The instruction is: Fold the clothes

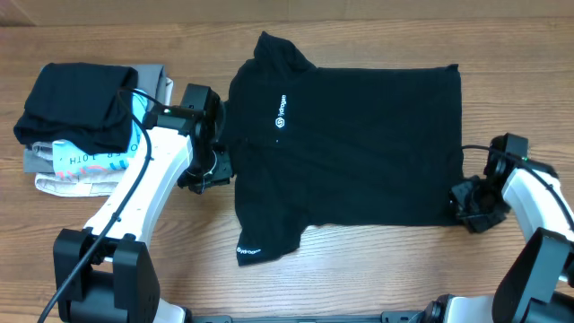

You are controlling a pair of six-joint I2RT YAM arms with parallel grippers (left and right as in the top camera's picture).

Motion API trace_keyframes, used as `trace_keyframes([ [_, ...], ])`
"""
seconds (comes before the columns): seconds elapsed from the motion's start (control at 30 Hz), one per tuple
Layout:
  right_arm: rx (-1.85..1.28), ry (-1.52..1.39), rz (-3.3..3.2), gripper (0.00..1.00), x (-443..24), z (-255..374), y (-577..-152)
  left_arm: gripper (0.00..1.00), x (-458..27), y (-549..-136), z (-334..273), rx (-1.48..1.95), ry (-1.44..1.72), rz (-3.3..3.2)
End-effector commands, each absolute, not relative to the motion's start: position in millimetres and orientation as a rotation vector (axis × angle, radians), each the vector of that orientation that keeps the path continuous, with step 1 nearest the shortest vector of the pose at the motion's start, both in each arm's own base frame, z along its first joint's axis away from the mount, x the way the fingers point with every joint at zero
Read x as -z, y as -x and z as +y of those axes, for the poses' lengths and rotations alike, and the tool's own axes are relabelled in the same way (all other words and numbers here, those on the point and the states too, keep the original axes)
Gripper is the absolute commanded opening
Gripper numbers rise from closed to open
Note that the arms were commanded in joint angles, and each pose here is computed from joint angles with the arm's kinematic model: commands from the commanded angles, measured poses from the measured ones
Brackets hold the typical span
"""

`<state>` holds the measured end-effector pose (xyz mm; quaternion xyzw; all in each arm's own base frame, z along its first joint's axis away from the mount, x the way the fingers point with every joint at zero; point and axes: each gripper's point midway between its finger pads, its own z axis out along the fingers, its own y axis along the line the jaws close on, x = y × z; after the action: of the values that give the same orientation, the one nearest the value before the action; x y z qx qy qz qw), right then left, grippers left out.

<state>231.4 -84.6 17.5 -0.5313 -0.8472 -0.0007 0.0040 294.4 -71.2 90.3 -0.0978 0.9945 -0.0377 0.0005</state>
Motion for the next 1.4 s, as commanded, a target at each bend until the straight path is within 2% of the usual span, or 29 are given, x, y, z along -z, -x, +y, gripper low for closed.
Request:
trace_keyframes([
  [0.0, -0.026, 1.726, -2.625, 0.48, -9, -87, -226, 0.33, -90, -293, -74, 0.13, 0.314, 3.125],
  [0.27, -0.009, 1.821, -2.622, 0.3, -4, -98, -233, 0.32, -90, -291, -74, 0.126, 0.314, 3.131],
  [0.4, -0.009, 1.83, -2.616, 0.27, -4, -100, -232, 0.31, -90, -292, -74, 0.127, 0.314, 3.129],
  [0.67, -0.016, 1.817, -2.599, 0.04, 5, -95, -222, 0.21, -91, -286, -81, 0.194, 0.318, 3.153],
  [0.87, 0.007, 1.774, -2.623, 0.04, 7, -92, -221, 0.12, -98, -271, -96, 0.345, 0.171, 3.209],
  [1.03, 0.02, 1.714, -2.672, 0.04, 7, -92, -224, 0.1, -116, -244, -101, 0.43, 0.104, 3.232],
  [1.13, 0.022, 1.717, -2.674, 0.04, 7, -92, -225, 0.16, -122, -224, -97, 0.425, 0.101, 3.233],
  [1.2, 0.024, 1.721, -2.671, 0.04, 7, -92, -225, 0.24, -118, -209, -95, 0.421, 0.103, 3.244],
  [1.37, 0.033, 1.725, -2.677, 0.04, 7, -92, -227, 0.32, -74, -171, -93, 0.415, 0.225, 3.318],
])
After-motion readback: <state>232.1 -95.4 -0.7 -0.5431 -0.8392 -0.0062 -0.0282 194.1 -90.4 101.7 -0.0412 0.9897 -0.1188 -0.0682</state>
